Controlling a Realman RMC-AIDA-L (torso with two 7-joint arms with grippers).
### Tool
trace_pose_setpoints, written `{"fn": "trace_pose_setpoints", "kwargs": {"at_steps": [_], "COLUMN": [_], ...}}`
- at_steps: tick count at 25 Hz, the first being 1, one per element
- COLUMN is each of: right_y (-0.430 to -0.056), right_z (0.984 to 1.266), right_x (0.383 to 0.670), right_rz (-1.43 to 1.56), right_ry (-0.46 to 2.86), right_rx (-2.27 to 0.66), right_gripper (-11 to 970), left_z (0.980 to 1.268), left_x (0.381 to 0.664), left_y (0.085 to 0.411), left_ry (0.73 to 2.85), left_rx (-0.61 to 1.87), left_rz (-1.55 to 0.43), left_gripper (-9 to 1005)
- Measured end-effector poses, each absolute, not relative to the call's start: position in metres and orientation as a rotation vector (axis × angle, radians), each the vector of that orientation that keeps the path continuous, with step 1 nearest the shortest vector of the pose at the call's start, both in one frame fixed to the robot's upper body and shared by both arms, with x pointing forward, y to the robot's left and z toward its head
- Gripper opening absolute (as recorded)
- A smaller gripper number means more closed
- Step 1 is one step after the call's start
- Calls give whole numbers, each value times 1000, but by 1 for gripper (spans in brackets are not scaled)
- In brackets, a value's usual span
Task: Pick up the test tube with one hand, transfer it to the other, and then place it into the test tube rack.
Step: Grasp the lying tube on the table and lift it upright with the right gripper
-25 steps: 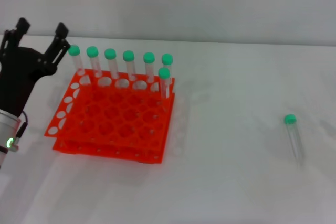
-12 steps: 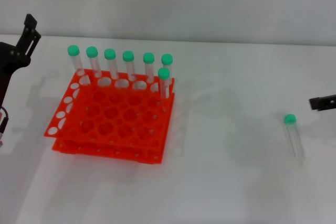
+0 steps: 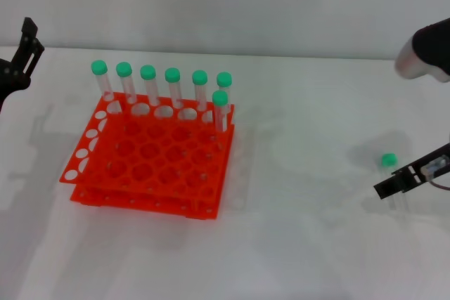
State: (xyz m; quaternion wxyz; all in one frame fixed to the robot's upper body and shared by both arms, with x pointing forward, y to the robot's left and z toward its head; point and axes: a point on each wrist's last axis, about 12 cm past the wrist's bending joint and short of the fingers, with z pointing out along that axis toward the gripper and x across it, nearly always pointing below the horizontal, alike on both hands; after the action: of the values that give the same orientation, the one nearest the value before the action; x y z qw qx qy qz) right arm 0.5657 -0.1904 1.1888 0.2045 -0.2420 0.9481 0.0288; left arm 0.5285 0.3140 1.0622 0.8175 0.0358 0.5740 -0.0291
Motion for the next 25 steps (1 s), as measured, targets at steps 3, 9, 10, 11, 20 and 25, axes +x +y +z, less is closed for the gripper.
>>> {"fn": "trace_pose_setpoints", "kwargs": {"at_steps": [3,9,10,11,20,25], "right_y": [-188,-192,-193,-194,-201,-204], "right_z": [1182,1167,1164,1161,1151,1143], "right_x": [570,579,580,580,585,587], "right_rz": [96,110,107,103,87,82], "right_ry": [2641,2666,2675,2687,2736,2781], "right_rx": [-658,-619,-613,-607,-574,-561], "right_gripper": [777,725,711,696,683,632], "left_z": [1064,1065,1065,1066,1066,1066], "left_x": [530,533,534,534,542,547], "left_y": [314,313,313,313,309,307], "left_ry": [1218,1218,1217,1216,1234,1257], "left_rx": [87,105,106,107,115,124], "left_rz": [-47,-28,-29,-30,-37,-40], "left_gripper": [875,876,876,876,876,875]}}
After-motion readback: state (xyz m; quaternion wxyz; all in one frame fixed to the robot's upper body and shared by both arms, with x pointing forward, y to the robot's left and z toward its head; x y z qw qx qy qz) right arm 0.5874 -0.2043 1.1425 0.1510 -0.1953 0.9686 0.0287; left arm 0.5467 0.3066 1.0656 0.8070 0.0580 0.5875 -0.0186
